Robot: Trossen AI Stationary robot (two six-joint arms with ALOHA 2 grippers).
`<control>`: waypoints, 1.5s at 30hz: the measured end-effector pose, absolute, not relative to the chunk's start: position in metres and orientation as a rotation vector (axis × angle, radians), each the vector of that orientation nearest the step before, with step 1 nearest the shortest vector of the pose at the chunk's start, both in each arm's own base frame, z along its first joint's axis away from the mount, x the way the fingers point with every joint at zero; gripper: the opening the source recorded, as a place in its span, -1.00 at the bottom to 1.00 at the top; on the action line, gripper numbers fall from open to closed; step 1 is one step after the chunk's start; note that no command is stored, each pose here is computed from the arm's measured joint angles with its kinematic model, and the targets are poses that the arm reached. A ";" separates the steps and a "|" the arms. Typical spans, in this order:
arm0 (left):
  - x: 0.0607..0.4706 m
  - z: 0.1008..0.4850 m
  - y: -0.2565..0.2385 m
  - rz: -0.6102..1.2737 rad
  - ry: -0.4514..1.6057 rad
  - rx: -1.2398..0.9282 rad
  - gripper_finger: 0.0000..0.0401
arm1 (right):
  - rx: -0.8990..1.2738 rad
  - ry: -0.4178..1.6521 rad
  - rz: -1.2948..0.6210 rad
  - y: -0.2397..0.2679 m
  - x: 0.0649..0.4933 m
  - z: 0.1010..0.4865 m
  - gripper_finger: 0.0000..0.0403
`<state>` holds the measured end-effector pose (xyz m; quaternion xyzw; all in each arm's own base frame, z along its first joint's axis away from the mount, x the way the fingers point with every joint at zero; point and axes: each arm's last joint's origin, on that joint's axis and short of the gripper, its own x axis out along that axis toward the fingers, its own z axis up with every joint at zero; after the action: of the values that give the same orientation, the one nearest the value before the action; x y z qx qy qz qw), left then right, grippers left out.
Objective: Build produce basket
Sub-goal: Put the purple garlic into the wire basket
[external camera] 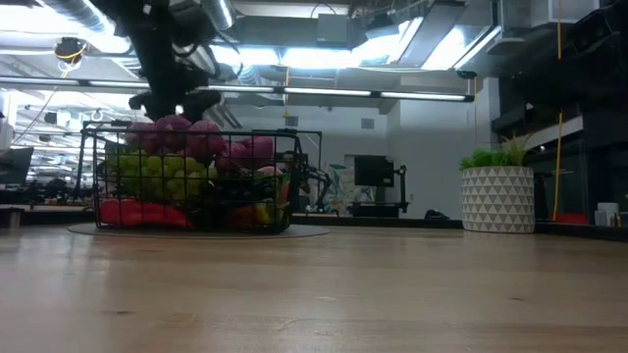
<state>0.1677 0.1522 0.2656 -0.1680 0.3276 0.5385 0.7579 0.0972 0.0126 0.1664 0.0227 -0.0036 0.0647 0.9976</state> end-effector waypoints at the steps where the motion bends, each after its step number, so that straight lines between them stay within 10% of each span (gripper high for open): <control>1: 0.168 0.264 0.154 1.156 0.722 -0.383 0.12 | 0.045 -0.007 0.130 0.013 0.097 0.166 -0.22; 33: 0.156 0.282 0.140 1.180 0.821 -0.456 0.09 | 0.045 -0.007 0.130 0.013 0.097 0.166 -0.22; 45: 0.165 0.282 0.129 1.114 0.833 -0.428 -0.69 | 0.045 -0.007 0.130 0.013 0.097 0.166 -0.22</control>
<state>0.1646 0.1293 0.2817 -0.1957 0.3809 0.5091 0.7467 0.0972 0.0126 0.1664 0.0227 -0.0036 0.0648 0.9976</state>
